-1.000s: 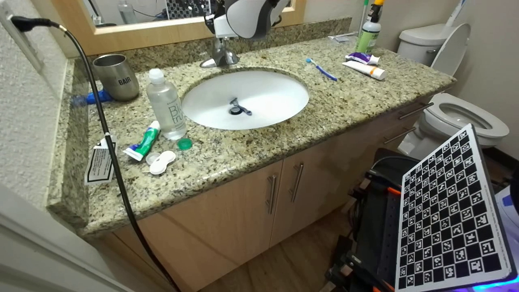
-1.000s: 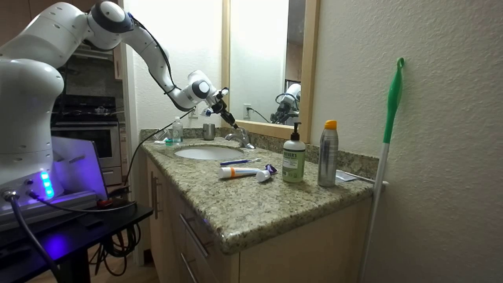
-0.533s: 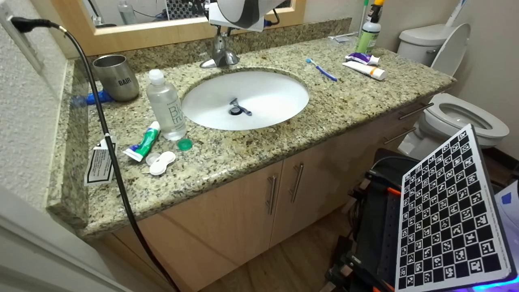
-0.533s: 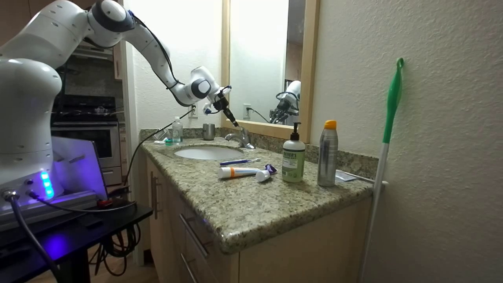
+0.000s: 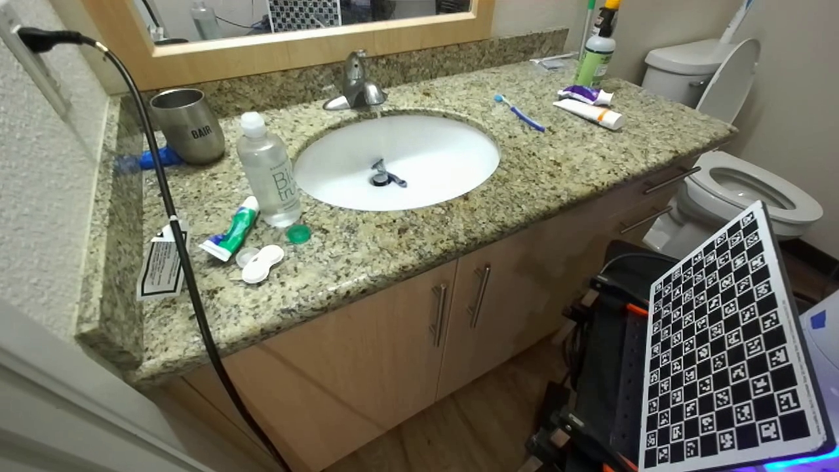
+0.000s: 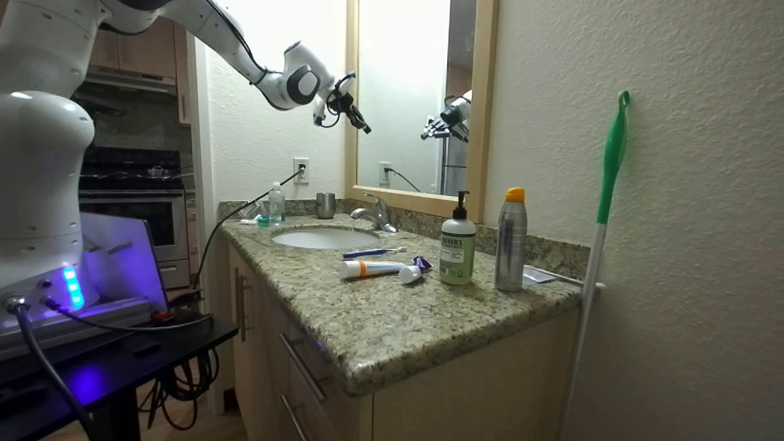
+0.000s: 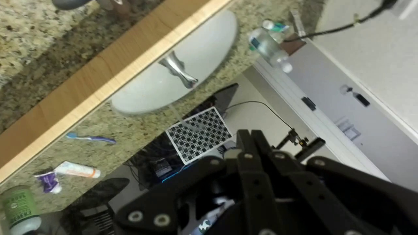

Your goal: Move the faucet handle upwards

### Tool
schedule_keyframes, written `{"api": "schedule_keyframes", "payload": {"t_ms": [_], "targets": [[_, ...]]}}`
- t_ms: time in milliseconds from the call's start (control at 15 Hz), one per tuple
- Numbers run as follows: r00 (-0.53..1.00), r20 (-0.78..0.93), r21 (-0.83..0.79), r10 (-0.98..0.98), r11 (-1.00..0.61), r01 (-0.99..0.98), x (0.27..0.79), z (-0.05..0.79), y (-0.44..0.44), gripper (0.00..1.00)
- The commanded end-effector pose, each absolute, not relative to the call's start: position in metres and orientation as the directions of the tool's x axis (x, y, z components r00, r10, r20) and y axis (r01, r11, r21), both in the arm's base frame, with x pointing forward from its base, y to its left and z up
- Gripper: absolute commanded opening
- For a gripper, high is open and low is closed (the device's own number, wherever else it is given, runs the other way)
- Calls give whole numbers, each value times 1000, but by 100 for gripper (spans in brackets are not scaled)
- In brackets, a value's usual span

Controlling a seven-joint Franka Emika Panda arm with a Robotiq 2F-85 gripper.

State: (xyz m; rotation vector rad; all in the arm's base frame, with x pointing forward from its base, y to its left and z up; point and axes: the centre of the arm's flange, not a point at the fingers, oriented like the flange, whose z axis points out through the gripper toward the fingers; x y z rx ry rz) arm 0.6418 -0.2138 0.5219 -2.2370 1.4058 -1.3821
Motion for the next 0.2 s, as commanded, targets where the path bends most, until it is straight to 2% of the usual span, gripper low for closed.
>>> {"api": "schedule_keyframes", "payload": {"t_ms": [0, 133], "targets": [[111, 592, -596, -798, -526, -607, 634, 543, -209, 13], [108, 561, -638, -821, -512, -575, 619, 571, -197, 29]]}}
